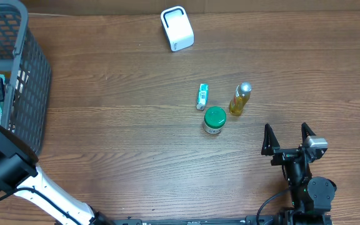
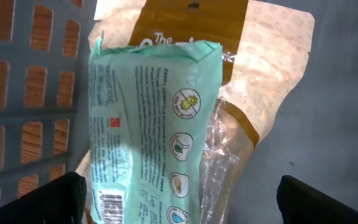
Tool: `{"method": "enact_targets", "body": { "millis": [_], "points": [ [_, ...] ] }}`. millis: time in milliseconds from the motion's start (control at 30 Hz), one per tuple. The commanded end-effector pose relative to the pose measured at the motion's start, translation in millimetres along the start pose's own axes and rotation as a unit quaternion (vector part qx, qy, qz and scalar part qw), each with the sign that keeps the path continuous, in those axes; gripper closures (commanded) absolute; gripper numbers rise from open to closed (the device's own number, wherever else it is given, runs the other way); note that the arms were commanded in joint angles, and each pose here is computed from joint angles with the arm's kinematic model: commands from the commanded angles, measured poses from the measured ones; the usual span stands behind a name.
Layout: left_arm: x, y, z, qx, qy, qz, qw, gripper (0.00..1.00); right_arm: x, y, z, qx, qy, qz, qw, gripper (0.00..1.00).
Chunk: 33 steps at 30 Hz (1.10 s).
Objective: Scan the item barcode
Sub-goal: 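Move the left gripper into the grey basket, then grasp the mint-green wipes pack in the basket with the left gripper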
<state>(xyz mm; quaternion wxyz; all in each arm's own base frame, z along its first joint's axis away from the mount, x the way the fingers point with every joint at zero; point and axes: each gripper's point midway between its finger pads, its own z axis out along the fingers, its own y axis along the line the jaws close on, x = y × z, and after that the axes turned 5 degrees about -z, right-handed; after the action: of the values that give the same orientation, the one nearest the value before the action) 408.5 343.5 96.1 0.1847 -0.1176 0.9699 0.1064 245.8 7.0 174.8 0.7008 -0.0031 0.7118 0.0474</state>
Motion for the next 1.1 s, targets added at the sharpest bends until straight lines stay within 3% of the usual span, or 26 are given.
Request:
{"method": "enact_targets", "body": {
  "millis": [0, 333, 567, 667, 867, 1067],
  "points": [
    [11, -5, 24, 0.019, 0.018, 0.013, 1.000, 0.00, 3, -1, 0, 0.002, 0.000, 0.002, 1.000, 0.00],
    [43, -17, 70, 0.043, 0.075, 0.020, 0.996, 0.00, 3, -1, 0, 0.002, 0.000, 0.002, 1.000, 0.00],
    [43, -16, 68, 0.039, 0.078, 0.020, 0.996, 0.45, 3, -1, 0, 0.002, 0.000, 0.002, 1.000, 0.00],
    [39, -15, 61, 0.036, 0.072, 0.015, 0.997, 0.58, 3, -1, 0, 0.002, 0.000, 0.002, 1.000, 0.00],
    [6, 0, 17, 0.009, 0.023, -0.045, 0.999, 0.95, 3, -1, 0, 0.002, 0.000, 0.002, 1.000, 0.00],
    [-46, 23, -80, -0.034, -0.088, -0.103, 0.990, 0.96, 3, -1, 0, 0.002, 0.000, 0.002, 1.000, 0.00]
  ]
}}
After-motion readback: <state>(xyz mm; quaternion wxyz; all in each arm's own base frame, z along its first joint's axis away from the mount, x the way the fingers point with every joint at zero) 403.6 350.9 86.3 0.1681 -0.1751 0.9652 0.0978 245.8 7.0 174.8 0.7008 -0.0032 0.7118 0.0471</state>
